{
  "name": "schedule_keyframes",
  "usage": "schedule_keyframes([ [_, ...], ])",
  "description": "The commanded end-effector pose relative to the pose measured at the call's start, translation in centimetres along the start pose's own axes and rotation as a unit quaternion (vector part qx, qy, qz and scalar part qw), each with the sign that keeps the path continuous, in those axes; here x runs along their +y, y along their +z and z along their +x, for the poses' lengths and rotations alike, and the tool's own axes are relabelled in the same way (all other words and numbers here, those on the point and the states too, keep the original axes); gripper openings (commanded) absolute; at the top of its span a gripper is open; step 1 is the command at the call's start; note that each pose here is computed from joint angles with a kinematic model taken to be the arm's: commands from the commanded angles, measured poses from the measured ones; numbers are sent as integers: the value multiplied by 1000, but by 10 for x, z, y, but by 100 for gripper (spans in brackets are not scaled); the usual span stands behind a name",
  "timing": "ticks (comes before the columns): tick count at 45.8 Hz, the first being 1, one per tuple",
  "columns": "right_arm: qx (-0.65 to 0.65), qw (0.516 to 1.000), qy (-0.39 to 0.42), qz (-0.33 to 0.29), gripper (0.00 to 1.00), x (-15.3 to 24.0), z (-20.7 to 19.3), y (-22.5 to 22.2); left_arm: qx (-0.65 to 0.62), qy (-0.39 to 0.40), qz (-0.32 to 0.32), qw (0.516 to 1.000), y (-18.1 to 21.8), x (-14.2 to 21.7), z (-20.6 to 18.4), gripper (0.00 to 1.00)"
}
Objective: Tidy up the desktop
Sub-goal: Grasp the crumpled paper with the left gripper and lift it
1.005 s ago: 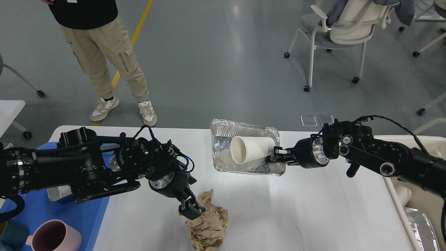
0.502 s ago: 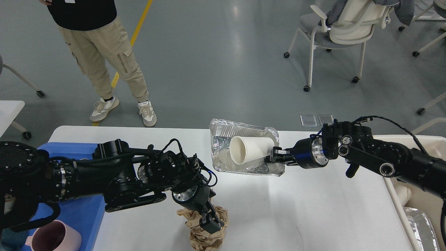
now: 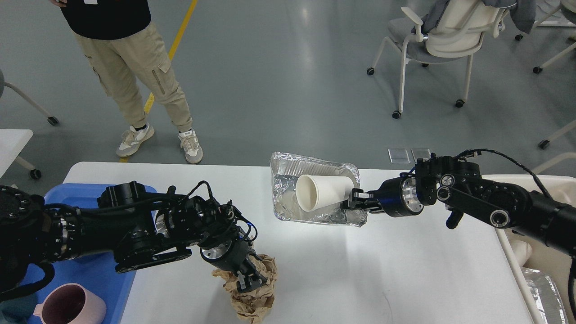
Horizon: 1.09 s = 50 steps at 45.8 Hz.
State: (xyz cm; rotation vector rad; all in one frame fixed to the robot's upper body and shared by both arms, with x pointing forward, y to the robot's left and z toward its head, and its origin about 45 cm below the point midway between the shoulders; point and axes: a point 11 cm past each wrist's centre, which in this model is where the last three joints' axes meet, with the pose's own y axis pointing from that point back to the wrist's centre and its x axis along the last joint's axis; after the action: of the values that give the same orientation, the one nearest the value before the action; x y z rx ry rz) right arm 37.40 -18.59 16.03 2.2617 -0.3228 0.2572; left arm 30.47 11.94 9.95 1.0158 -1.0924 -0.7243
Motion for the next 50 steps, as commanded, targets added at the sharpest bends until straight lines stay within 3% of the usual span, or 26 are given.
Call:
schedule_keyframes([
  [1, 0, 1000, 0, -1, 0, 0, 0, 1, 6, -6, 1, 1000, -5, 3, -9, 0],
  [18, -5, 1000, -5, -6, 0, -2, -6, 7, 55, 28, 42, 997, -46, 42, -58, 0],
  [30, -8, 1000, -7, -7, 0, -3, -8, 9, 198, 85, 80, 973, -65, 88, -149, 0],
  [41, -6, 1000, -8, -6, 0, -7, -11, 7, 375, 207, 114, 896, -79, 128, -190, 0],
  [50, -4, 1000, -12, -3, 0, -10, -13, 3, 435, 303, 118, 840, -79, 146, -198, 0],
])
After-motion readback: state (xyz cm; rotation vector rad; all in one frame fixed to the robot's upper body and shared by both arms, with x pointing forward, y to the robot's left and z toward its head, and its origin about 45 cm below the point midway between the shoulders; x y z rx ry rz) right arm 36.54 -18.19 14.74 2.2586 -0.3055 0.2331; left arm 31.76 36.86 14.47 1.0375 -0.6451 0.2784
